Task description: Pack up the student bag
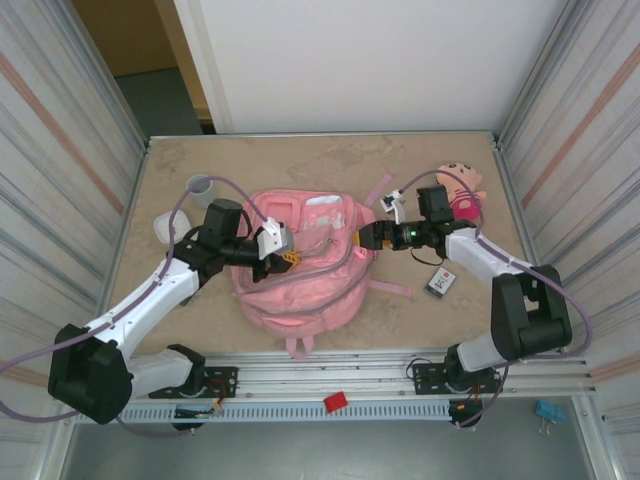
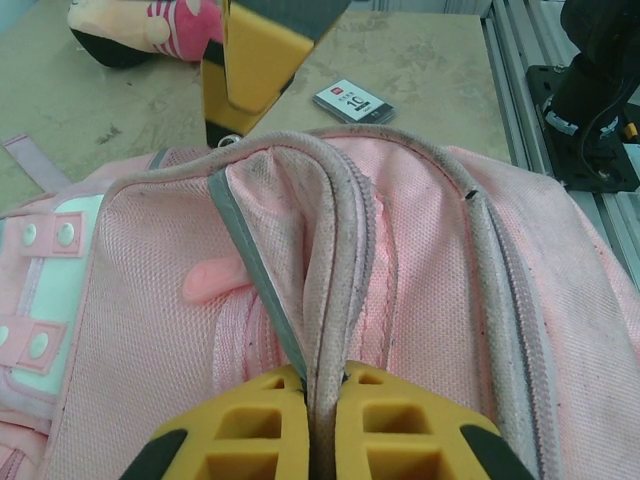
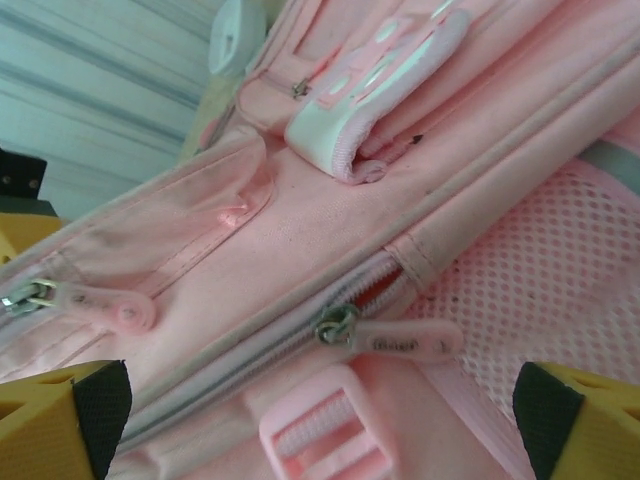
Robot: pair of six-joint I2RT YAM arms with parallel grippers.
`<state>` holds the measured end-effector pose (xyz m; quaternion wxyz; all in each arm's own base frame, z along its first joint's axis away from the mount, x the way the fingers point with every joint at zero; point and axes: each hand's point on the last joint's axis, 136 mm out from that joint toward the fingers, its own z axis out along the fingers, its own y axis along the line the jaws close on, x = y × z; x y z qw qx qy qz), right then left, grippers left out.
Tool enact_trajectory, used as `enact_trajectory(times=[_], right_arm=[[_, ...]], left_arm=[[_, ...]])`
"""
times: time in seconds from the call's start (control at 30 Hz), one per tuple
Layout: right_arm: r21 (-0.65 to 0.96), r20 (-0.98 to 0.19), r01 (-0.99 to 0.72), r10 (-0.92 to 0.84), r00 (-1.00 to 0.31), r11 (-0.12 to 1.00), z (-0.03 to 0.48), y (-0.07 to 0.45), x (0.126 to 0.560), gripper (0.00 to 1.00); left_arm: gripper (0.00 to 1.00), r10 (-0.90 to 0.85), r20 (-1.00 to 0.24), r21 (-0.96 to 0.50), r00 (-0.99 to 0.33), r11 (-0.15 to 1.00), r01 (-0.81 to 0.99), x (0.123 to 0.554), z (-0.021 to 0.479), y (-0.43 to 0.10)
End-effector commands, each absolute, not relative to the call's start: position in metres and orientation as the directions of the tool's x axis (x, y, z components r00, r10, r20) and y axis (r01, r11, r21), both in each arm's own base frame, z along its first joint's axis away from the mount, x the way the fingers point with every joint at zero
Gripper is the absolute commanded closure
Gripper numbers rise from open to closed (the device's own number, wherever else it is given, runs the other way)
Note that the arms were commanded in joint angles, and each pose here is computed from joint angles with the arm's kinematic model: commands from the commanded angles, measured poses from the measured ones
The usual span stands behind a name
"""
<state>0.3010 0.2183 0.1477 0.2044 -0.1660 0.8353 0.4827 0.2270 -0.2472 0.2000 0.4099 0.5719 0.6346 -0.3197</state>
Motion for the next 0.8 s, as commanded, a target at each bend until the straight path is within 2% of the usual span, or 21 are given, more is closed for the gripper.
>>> enact_trajectory(times=[0.0,0.1,0.3,0.5,0.67,0.77], right_arm=[[0.712,-0.606,-0.597,-0.107,-0.789,0.371,0.175,0.235,0.313,0.01],[0.737,-0.574,-0.580,-0.133,-0.808,0.348,0.165,0.239,0.314,0.02],[0.806,-0.490,-0.526,-0.192,-0.850,0.272,0.152,0.248,0.301,0.14],[0.802,-0.476,-0.528,-0.235,-0.847,0.279,0.151,0.251,0.289,0.49],[0.795,-0.476,-0.529,-0.234,-0.847,0.296,0.159,0.248,0.285,0.66],[0.785,-0.477,-0.528,-0.227,-0.849,0.324,0.162,0.245,0.285,0.70]], left_arm=[[0.97,0.357,-0.928,0.153,0.110,0.093,0.984,0.231,0.238,-0.257],[0.98,0.356,-0.927,0.159,0.116,0.094,0.983,0.232,0.240,-0.256],[0.98,0.354,-0.928,0.155,0.111,0.097,0.983,0.232,0.239,-0.256],[0.97,0.355,-0.928,0.160,0.113,0.105,0.982,0.234,0.239,-0.255],[0.97,0.353,-0.929,0.160,0.112,0.111,0.981,0.235,0.238,-0.254],[0.97,0.354,-0.929,0.158,0.108,0.114,0.981,0.236,0.238,-0.254]])
